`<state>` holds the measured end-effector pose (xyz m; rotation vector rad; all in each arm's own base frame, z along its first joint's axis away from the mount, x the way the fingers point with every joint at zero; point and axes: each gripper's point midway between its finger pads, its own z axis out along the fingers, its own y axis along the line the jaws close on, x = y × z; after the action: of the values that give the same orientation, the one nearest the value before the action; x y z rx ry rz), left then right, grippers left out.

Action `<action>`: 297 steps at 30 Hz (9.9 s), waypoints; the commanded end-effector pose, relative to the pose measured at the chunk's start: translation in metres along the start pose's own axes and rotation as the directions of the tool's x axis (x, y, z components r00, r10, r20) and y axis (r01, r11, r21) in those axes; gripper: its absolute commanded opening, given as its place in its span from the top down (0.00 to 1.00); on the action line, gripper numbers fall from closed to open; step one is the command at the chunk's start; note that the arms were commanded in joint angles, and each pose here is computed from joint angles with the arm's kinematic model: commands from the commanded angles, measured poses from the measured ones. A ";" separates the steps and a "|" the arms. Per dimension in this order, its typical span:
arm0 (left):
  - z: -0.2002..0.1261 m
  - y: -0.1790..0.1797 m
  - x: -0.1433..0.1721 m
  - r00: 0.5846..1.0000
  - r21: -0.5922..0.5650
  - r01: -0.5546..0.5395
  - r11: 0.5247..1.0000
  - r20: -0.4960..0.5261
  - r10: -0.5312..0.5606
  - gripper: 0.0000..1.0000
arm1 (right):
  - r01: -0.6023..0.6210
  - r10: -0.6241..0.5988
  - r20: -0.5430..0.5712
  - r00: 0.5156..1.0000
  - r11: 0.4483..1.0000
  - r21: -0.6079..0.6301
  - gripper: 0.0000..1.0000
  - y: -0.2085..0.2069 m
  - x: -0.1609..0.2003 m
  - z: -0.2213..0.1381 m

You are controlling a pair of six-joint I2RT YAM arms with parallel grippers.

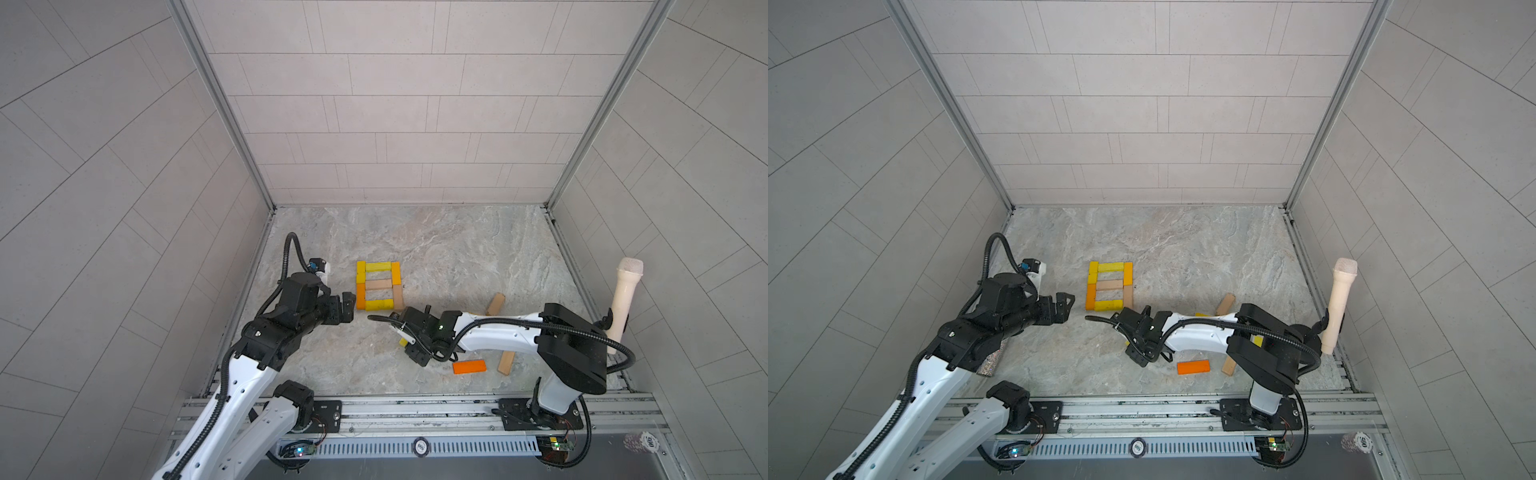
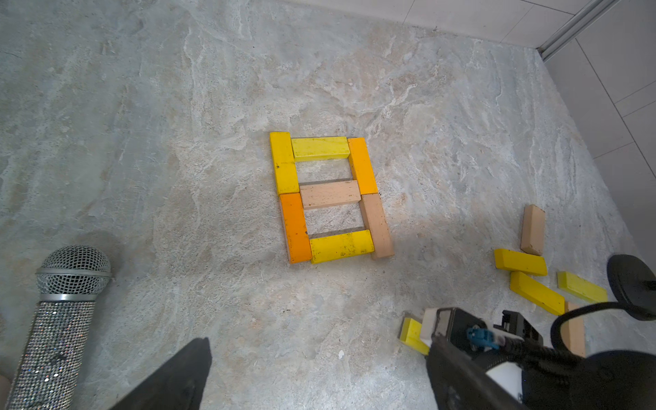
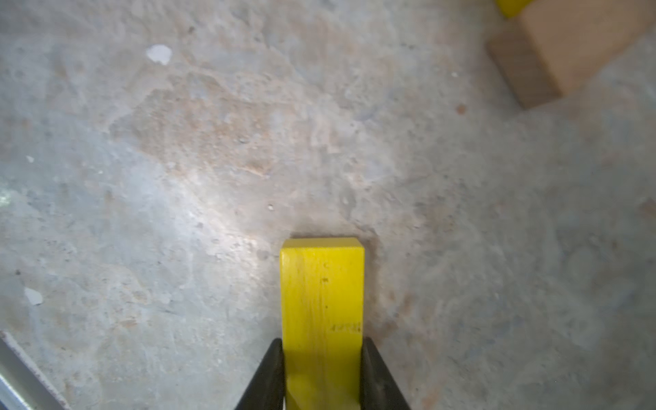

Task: Assemble the number 8 with building blocks
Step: Pick up the building block from the center of the board, then place the building block at the center of the board, then assemble the building block at the center of the board.

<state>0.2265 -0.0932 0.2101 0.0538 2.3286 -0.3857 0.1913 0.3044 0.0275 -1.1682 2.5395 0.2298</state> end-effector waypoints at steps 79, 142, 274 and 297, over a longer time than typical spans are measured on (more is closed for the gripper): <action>-0.014 -0.109 0.022 0.981 0.518 -0.176 0.837 0.018 0.195 0.00 | -0.749 0.693 0.302 0.654 0.651 0.127 0.36 -0.199 -0.100 0.002; 0.080 -0.201 -0.116 0.942 0.563 -0.332 0.757 0.156 0.298 0.00 | -0.840 0.623 0.578 0.527 0.485 0.242 0.01 -0.233 0.073 -0.195; 0.120 -0.183 -0.087 0.898 0.367 -0.425 0.827 0.058 0.436 0.00 | -0.878 0.867 0.268 0.421 0.314 0.362 0.47 -0.252 0.121 -0.045; 0.118 -0.175 -0.097 0.907 0.346 -0.412 0.843 0.067 0.416 0.00 | -0.727 0.717 0.165 0.677 0.618 0.299 0.75 -0.248 0.028 -0.026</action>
<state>0.3457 -0.2918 0.2333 0.7522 2.1803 -0.5759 0.3569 0.1036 0.0446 0.1741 2.6898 -0.0097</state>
